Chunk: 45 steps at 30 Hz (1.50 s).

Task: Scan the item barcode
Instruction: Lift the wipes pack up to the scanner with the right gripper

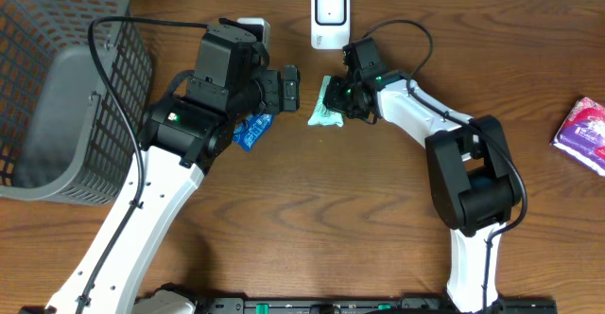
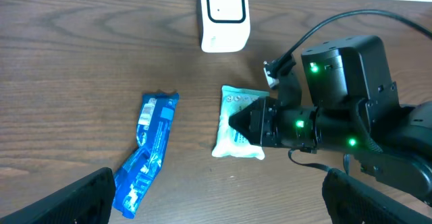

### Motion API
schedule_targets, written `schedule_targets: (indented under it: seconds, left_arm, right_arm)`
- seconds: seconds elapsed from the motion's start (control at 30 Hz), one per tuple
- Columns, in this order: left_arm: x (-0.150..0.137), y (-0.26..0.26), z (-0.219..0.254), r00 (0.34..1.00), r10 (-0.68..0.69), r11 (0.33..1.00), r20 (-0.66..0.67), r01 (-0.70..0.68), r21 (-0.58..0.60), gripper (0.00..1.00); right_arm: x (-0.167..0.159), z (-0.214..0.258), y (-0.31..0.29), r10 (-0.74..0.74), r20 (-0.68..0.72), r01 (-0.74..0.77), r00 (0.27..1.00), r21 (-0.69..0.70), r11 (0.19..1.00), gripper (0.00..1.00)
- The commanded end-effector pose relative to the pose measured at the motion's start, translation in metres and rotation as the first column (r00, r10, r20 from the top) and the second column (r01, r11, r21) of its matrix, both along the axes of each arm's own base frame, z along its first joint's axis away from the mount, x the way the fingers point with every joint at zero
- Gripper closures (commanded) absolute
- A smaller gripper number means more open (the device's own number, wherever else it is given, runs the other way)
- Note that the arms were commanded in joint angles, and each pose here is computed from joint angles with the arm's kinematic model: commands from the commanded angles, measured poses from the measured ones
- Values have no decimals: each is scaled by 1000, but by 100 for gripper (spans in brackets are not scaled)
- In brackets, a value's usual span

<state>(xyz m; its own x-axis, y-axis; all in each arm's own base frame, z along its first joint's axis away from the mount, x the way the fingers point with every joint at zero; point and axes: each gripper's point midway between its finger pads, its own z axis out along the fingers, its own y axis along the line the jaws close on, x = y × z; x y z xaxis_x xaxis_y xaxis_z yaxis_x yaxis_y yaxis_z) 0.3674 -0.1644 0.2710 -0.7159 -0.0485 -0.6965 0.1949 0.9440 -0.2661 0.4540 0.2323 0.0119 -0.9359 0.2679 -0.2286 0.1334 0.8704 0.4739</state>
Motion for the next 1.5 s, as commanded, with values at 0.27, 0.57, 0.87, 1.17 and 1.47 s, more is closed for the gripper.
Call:
schedule_targets:
  seconds: [0.27, 0.57, 0.87, 1.17, 1.47]
  left_arm:
    - [4, 2, 7, 1000, 16, 1000, 16, -16, -1, 2]
    - [4, 2, 7, 1000, 16, 1000, 16, -16, -1, 2]
    - [4, 2, 7, 1000, 16, 1000, 16, -16, -1, 2]
    - [3, 2, 7, 1000, 16, 1000, 15, -16, -1, 2]
    - [3, 2, 7, 1000, 16, 1000, 15, -16, -1, 2]
  right_arm:
    - [20, 26, -6, 32, 48, -40, 998, 188, 981, 99]
    - [81, 128, -18, 27, 427, -234, 904, 440, 867, 99]
    - [127, 172, -27, -220, 585, -84, 781, 447, 891, 99]
    - [150, 200, -28, -342, 618, 9, 707, 476, 879, 99]
    - [178, 200, 2, -262, 571, -56, 778, 479, 876, 99]
